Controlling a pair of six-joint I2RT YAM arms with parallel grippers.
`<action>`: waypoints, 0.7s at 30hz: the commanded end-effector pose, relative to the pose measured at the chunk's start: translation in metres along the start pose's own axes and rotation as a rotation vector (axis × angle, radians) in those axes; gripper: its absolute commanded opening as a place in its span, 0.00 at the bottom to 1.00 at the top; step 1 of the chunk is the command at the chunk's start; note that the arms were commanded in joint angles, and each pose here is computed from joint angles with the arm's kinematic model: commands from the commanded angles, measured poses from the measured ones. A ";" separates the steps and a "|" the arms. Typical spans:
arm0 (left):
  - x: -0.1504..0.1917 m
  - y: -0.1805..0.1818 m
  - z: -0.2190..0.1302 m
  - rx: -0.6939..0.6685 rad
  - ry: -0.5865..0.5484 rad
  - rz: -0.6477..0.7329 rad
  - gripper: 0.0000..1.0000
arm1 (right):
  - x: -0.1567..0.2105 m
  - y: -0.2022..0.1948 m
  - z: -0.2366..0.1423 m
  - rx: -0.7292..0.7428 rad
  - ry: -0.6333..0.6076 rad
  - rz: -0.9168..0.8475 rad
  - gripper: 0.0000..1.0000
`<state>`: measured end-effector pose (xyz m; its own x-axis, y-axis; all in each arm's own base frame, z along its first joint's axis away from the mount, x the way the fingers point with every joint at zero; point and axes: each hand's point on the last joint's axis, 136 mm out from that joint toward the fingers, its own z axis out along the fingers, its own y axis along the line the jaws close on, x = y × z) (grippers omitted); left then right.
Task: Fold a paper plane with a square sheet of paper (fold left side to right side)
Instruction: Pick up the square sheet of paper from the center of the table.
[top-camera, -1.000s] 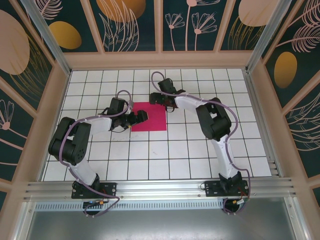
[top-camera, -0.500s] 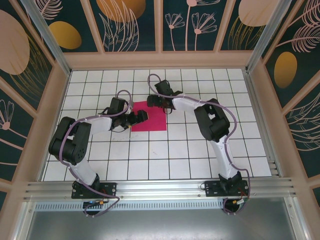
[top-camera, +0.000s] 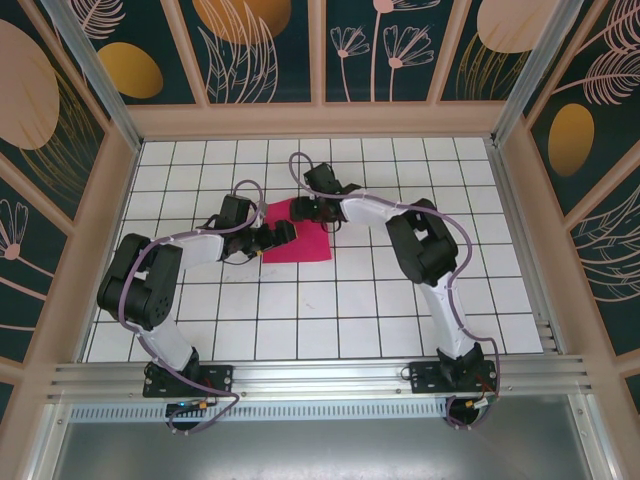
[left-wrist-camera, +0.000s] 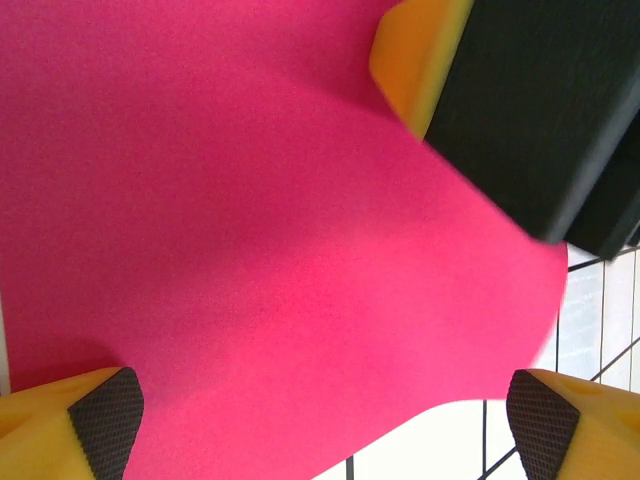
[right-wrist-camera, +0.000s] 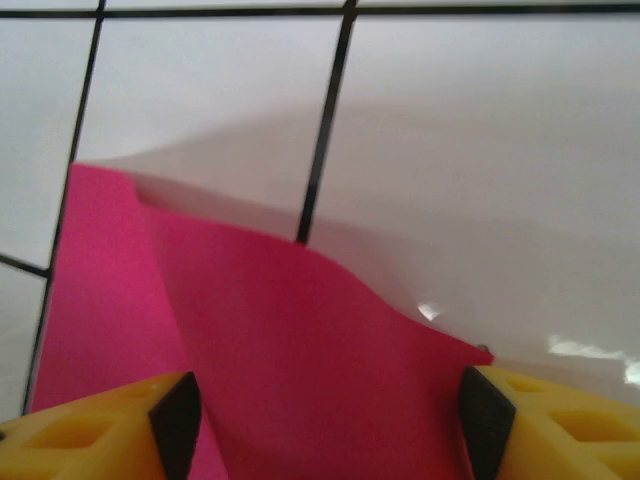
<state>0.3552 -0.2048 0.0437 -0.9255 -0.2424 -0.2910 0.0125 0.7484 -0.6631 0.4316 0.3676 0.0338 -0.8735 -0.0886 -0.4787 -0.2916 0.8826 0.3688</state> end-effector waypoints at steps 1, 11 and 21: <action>0.010 0.019 0.002 -0.075 0.013 -0.017 0.96 | 0.037 0.029 -0.011 -0.111 0.137 -0.014 0.63; -0.016 -0.003 -0.041 -0.102 -0.137 0.037 0.98 | 0.023 0.028 -0.037 -0.235 0.083 0.040 0.38; -0.044 -0.039 -0.093 -0.055 -0.329 0.084 0.98 | -0.002 0.017 -0.126 -0.504 -0.083 0.040 0.29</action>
<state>0.3619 -0.1729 0.1380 -0.7745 -0.3396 -0.5337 0.0609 0.7998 -0.5972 0.3796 0.3275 0.0856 -0.9080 -0.0380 -0.4172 -0.3271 0.6863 0.6496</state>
